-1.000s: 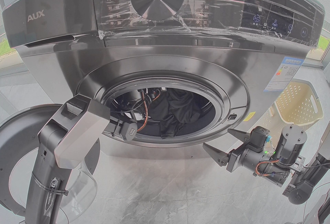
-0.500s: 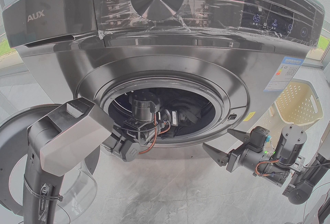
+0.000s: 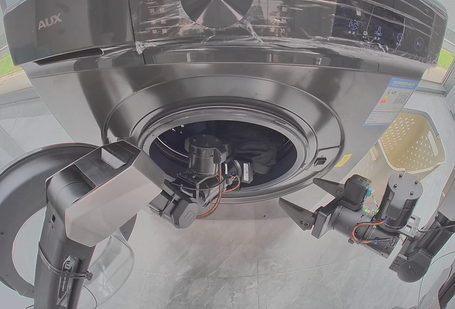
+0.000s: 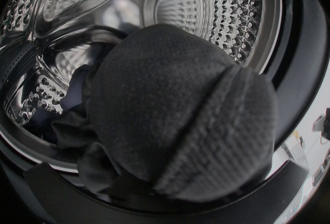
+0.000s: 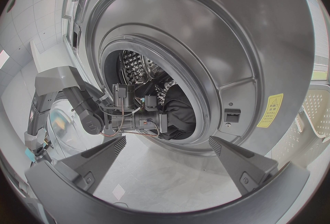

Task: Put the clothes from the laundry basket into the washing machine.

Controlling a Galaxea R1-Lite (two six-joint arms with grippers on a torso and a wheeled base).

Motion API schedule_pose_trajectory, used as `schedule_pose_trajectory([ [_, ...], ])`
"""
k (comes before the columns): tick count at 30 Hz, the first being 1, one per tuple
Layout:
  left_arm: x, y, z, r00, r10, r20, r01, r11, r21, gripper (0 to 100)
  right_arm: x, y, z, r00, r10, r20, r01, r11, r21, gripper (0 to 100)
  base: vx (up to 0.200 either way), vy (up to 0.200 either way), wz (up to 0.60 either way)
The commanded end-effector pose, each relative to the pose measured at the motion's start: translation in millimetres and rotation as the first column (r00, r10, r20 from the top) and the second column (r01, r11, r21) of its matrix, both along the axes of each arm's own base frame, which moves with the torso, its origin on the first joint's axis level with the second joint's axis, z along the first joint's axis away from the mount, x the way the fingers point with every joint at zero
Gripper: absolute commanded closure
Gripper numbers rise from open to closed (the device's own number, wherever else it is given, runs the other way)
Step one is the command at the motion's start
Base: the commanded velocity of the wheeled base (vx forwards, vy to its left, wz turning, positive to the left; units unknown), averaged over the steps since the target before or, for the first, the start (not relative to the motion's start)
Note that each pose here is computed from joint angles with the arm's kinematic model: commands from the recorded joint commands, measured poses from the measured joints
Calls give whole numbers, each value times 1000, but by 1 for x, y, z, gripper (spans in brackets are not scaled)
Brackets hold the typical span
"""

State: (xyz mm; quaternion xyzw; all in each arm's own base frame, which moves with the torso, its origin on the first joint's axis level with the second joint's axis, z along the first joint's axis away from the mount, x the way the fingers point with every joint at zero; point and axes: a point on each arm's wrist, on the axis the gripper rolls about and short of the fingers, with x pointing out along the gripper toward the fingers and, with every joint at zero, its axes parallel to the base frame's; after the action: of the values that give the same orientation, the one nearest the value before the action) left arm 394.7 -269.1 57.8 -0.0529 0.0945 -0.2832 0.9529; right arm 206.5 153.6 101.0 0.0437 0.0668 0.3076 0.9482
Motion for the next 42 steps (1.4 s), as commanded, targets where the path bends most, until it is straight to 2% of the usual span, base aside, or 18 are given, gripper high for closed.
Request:
schedule_pose_trajectory([
  [1,22,-3,7,996,51,68,-47,997,-59,100,0,0,-1,1000,1,-1,-1,1000,-1,0,0,0,0],
  [6,50,10,31,969,198,146,-173,971,-164,100,-1,2,-1,1000,8,-1,-8,1000,-1,0,0,0,0],
  [8,50,10,31,969,198,146,-173,971,-164,100,-1,2,-1,1000,8,-1,-8,1000,-1,0,0,0,0],
  [9,67,20,45,937,296,186,-252,940,-229,100,-1,3,-1,1000,11,-1,-11,1000,-1,0,0,0,0],
  [12,79,28,52,912,351,213,-291,918,-268,100,-1,4,-1,1000,14,-1,-14,1000,-1,0,0,0,0],
  [14,82,31,55,905,364,221,-299,913,-278,100,-1,4,-1,1000,15,0,-15,1000,0,0,0,0,0],
  [18,81,30,55,906,361,221,-295,913,-283,100,-1,4,-1,1000,15,-4,-15,1000,-2,0,0,0,0],
  [19,80,29,55,908,357,220,-291,915,-280,0,-1,4,-1,1000,15,-2,-15,1000,-2,0,0,0,0],
  [22,78,27,51,912,352,209,-292,917,-271,0,-2,4,-1,1000,15,-4,-15,1000,-2,0,0,0,0],
  [24,61,18,44,935,318,161,-280,935,-220,0,-1,4,-2,1000,14,-5,-14,1000,-3,0,0,0,0],
  [27,40,17,44,956,274,103,-256,954,-155,0,-1,4,-1,1000,14,-4,-14,1000,-2,0,0,0,0],
  [28,39,16,44,958,271,100,-254,955,-152,0,-1,4,-2,1000,14,-5,-14,1000,-3,0,0,0,0],
  [29,29,16,43,965,253,65,-245,964,-103,0,-1,4,-1,1000,14,-2,-14,1000,-2,0,0,0,0],
  [30,23,18,45,969,242,51,-238,968,-83,0,-1,4,-2,1000,14,-5,-14,1000,-3,0,0,0,0],
  [33,13,18,48,974,226,30,-224,973,-50,0,-2,4,-1,1000,14,-2,-14,1000,-2,0,0,0,0],
  [34,4,20,48,978,210,9,-210,978,-9,0,-2,4,-1,1000,12,-2,-12,1000,-2,0,0,0,0],
  [37,-11,20,42,985,170,-27,-169,984,54,0,-1,4,-1,1000,12,-1,-12,1000,-1,0,0,0,0],
  [42,-29,20,36,993,107,-60,-100,989,105,0,-1,3,0,1000,11,1,-11,1000,1,0,0,0,0],
])
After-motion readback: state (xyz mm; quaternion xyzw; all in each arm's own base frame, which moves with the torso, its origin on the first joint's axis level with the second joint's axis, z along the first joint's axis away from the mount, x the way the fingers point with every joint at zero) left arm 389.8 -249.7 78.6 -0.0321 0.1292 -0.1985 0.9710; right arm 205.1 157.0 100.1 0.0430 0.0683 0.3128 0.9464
